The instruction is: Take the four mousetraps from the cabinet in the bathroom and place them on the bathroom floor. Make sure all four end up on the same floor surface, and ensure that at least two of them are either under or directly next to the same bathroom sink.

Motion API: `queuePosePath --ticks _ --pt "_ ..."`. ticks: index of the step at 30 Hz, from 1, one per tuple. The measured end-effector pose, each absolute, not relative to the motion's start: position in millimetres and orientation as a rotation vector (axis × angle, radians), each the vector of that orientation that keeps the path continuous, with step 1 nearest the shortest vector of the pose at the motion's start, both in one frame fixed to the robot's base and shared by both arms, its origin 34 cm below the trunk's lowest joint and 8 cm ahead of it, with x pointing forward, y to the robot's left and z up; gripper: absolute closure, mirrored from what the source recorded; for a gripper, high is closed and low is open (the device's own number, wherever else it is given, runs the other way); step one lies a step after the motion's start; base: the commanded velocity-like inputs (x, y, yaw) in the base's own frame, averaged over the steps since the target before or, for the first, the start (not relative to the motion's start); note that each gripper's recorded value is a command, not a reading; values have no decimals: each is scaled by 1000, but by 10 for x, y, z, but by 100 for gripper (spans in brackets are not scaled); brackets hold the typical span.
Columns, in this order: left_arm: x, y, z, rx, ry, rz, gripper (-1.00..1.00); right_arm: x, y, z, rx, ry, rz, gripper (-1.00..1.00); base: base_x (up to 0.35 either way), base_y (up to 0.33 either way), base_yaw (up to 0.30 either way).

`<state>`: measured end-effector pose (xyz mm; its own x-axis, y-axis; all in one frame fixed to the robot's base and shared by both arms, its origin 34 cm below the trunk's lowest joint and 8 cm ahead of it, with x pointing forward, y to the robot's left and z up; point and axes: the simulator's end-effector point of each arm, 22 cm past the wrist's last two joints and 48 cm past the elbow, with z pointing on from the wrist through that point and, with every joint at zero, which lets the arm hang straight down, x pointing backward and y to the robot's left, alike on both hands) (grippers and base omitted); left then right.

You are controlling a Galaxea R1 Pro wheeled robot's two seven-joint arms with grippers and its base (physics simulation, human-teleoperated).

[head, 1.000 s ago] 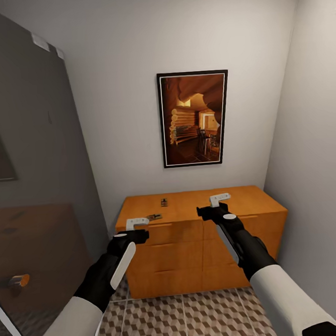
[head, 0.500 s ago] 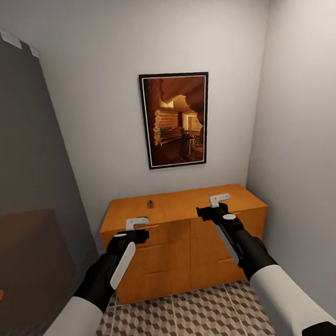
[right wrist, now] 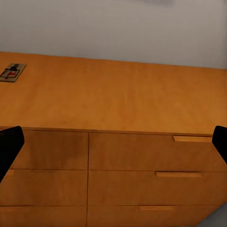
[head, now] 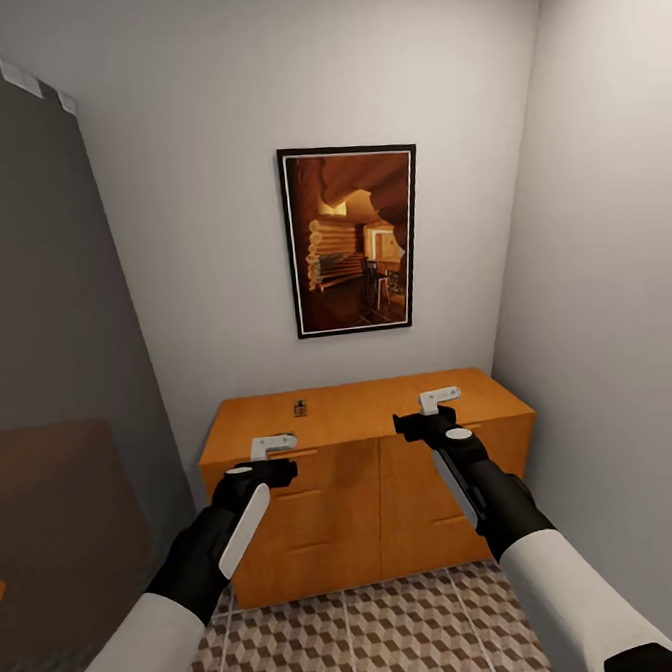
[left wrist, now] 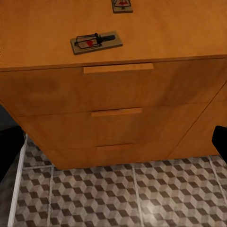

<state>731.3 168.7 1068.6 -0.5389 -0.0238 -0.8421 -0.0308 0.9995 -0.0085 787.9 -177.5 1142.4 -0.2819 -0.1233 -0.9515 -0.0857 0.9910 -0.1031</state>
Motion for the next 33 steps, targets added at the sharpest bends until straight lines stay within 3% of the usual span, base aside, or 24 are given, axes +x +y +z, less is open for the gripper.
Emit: queuePosePath --ticks 17,33 --pt "7316 1716 10689 -38 2138 19 -100 7878 -1775 11424 -152 1859 -37 -100 171 21 0" --pt "7316 1716 10683 -38 2139 21 -100 7881 -1769 11426 -153 1856 -34 -100 20 1 0"
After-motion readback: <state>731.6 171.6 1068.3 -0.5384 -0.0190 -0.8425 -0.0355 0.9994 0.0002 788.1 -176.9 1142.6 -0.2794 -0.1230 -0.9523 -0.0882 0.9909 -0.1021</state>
